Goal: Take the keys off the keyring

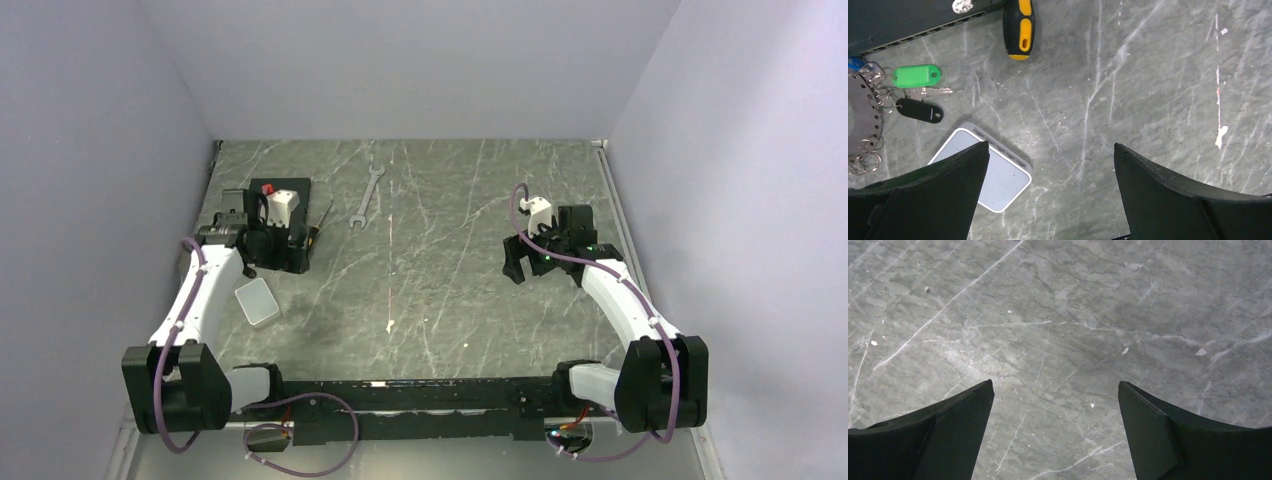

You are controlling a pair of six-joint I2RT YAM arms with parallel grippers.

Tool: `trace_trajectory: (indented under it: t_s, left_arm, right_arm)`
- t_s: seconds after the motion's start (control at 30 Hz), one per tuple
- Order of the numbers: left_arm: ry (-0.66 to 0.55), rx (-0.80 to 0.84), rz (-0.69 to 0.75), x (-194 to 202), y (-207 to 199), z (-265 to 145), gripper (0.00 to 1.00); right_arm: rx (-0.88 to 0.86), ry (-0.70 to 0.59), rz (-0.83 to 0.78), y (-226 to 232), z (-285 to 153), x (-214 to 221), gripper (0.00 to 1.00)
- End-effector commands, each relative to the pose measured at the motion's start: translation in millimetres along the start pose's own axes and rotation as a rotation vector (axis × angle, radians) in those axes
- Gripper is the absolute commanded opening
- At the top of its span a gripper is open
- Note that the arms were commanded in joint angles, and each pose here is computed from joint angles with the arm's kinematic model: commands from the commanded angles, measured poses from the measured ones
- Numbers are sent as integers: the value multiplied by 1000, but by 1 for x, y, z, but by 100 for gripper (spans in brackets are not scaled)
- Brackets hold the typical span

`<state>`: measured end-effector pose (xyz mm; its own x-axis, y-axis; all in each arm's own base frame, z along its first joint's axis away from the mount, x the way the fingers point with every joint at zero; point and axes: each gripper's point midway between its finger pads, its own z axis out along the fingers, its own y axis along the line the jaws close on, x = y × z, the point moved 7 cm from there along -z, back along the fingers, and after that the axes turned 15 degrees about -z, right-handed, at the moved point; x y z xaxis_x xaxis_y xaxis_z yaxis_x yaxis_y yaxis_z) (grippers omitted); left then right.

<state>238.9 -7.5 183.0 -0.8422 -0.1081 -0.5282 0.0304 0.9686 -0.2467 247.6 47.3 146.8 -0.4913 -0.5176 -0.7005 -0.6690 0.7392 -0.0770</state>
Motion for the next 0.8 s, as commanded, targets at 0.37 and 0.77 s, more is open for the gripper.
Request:
trace_trajectory:
  t_s: [0.37, 0.77]
  left_arm:
    - [143, -42, -8, -24, 64, -8, 99]
    - [142, -258, -198, 4, 138, -27, 97]
  right_arm:
    - [-5, -37, -42, -4, -5, -13, 100]
    - [-32, -40, -40, -1, -3, -14, 100]
